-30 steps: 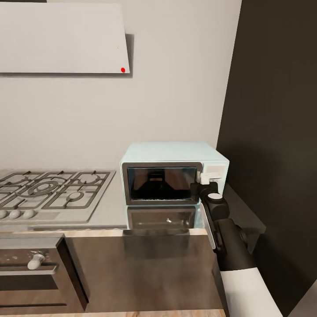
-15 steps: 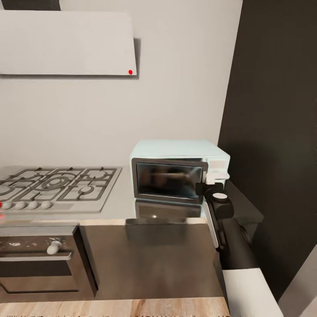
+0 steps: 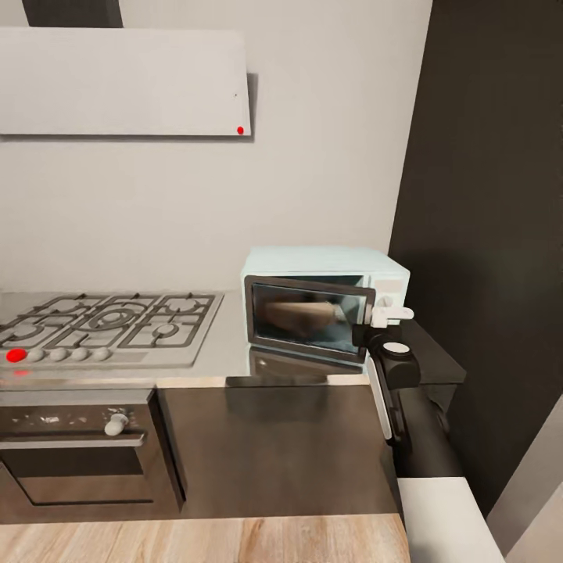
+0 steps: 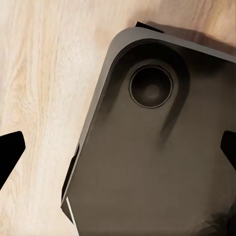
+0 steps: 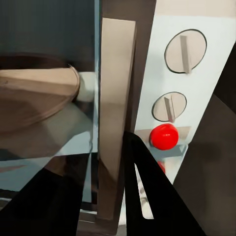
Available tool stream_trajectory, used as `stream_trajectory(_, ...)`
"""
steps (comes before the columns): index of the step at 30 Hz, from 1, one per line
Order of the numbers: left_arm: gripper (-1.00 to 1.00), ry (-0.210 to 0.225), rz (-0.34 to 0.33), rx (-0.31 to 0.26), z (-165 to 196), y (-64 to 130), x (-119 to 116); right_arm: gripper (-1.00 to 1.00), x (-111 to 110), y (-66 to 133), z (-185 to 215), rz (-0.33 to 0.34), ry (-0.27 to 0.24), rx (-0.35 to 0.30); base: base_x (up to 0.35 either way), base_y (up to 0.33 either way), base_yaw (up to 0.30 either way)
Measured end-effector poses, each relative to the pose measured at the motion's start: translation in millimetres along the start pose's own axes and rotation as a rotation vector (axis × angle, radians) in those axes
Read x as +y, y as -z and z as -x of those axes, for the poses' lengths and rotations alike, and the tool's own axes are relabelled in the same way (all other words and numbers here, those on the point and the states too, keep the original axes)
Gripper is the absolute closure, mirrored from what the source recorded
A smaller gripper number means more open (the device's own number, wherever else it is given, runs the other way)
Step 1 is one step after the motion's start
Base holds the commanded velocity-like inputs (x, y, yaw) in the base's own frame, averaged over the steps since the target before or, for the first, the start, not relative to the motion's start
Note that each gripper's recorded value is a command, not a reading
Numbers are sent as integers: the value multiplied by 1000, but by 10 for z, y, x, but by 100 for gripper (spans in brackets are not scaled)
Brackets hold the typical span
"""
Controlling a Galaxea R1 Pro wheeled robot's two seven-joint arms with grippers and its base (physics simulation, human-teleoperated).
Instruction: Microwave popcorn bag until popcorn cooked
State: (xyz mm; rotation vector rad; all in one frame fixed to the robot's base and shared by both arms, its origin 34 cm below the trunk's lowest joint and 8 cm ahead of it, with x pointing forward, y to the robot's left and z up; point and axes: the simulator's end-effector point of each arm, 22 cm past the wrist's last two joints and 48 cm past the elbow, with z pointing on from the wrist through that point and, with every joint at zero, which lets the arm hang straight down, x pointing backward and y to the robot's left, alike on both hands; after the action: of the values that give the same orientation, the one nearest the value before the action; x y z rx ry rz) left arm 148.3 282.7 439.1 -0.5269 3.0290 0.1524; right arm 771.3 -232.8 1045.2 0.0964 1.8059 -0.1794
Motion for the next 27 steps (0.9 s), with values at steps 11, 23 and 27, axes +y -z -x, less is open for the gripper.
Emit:
stream_trajectory(11,-100,-1,-1,0,1,0,1,-100,82,-13,-49,16,10,11,0,0,0)
stream_trajectory(23,-100,-1,0,0,0,0,0,-100,426,89,-125,104,35,68,0,0,0)
stream_trajectory(27,-100,-1,1,0,3,-1,9,-100,336,124,-257,96,45,144,0,0,0)
